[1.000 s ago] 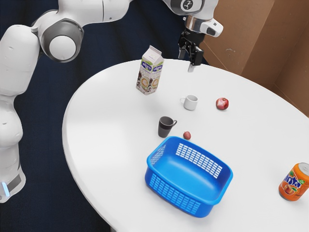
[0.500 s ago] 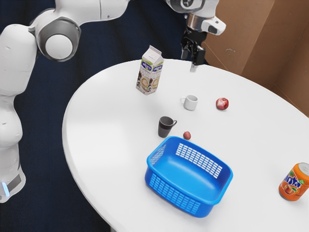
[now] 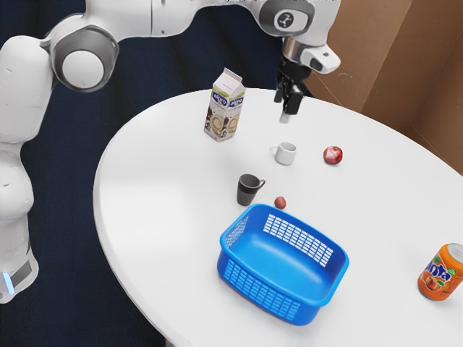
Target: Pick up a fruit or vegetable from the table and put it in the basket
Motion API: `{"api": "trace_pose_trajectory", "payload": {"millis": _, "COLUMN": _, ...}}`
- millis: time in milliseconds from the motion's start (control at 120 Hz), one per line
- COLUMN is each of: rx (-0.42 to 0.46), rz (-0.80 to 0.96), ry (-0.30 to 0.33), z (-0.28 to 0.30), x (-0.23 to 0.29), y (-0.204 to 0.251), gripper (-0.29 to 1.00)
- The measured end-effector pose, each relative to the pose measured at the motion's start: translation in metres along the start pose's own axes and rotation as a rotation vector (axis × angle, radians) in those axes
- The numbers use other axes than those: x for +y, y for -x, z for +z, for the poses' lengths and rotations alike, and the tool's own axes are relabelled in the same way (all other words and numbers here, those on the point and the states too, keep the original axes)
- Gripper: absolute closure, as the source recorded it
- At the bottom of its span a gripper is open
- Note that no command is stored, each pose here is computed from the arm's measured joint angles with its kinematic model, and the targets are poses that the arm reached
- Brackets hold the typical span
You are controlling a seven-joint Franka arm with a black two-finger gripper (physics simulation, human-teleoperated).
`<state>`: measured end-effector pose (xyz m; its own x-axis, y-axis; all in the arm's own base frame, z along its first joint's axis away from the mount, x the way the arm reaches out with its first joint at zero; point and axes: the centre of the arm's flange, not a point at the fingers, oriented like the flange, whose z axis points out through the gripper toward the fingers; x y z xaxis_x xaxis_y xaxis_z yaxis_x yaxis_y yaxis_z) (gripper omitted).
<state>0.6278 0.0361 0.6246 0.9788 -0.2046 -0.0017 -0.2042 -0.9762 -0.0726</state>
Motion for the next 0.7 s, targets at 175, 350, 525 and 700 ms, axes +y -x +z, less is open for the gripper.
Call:
{"api": "trace_pose_trajectory", "payload": {"millis": 175, "rx": -0.022, "rz": 0.052, "ry": -0.01, "z": 0.029, "x": 0.012, "y": 0.004, "gripper": 0.0}}
{"api": "trace_pose_trajectory", "payload": {"millis": 350, "rx": -0.008, "rz": 0.088, "ry": -0.013, "z": 0.06, "x": 0.018, "y": 0.001, "gripper": 0.0}}
{"api": "trace_pose_trajectory", "payload": {"millis": 525, "rx": 0.032, "rz": 0.103, "ry": -0.022, "z": 0.077, "x": 0.014, "y": -0.003, "gripper": 0.0}}
{"api": "trace_pose_trajectory", "payload": {"millis": 700, "rx": 0.072, "rz": 0.12, "ry": -0.018, "z": 0.089, "x": 0.014, "y": -0.011, "gripper": 0.0}}
